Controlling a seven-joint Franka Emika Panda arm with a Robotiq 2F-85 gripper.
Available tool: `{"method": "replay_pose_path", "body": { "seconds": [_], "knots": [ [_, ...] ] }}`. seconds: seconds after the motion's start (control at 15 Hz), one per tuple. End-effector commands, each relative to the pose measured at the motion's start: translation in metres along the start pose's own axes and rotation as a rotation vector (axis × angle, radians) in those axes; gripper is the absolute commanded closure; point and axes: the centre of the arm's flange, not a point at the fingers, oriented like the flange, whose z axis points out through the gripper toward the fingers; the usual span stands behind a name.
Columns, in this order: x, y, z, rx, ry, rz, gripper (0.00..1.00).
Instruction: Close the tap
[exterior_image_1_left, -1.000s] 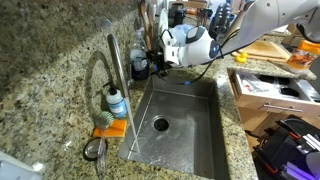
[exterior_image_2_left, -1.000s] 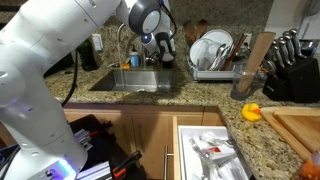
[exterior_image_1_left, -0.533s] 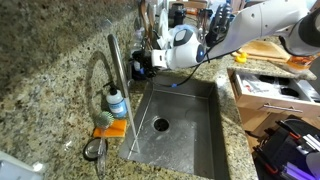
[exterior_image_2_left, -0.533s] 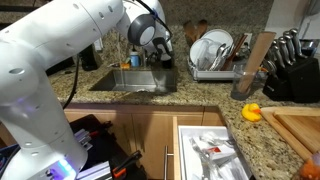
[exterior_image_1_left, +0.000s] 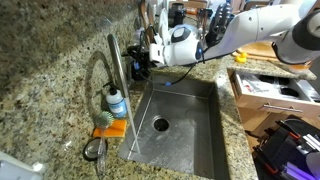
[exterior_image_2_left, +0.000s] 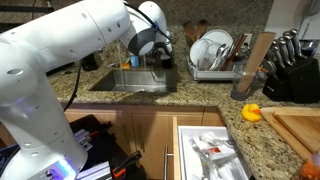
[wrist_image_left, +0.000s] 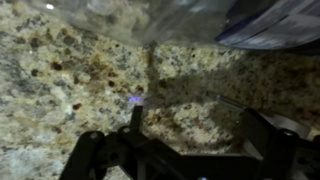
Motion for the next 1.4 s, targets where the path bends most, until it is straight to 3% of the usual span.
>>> {"method": "replay_pose_path", "body": {
  "seconds": [0.0, 0.33, 0.47, 0.67, 0.8, 0.87, 1.0, 1.33],
  "knots": [
    [0.000, 0.005, -0.001, -0.019, 0.036, 0.025, 0.00],
    [0.001, 0.003, 0.000, -0.024, 0.047, 0.036, 0.00],
    [0.011, 0.008, -0.008, 0.062, -0.005, 0.029, 0.00],
    [0.026, 0.007, -0.027, 0.185, -0.064, 0.151, 0.00],
    [0.030, 0.003, -0.039, 0.244, -0.120, 0.169, 0.00],
    [0.004, -0.022, -0.009, 0.164, -0.074, 0.183, 0.00],
    [0.008, -0.019, -0.018, 0.192, -0.109, 0.189, 0.00],
    [-0.019, -0.027, 0.000, 0.067, -0.134, -0.106, 0.00]
  ]
}}
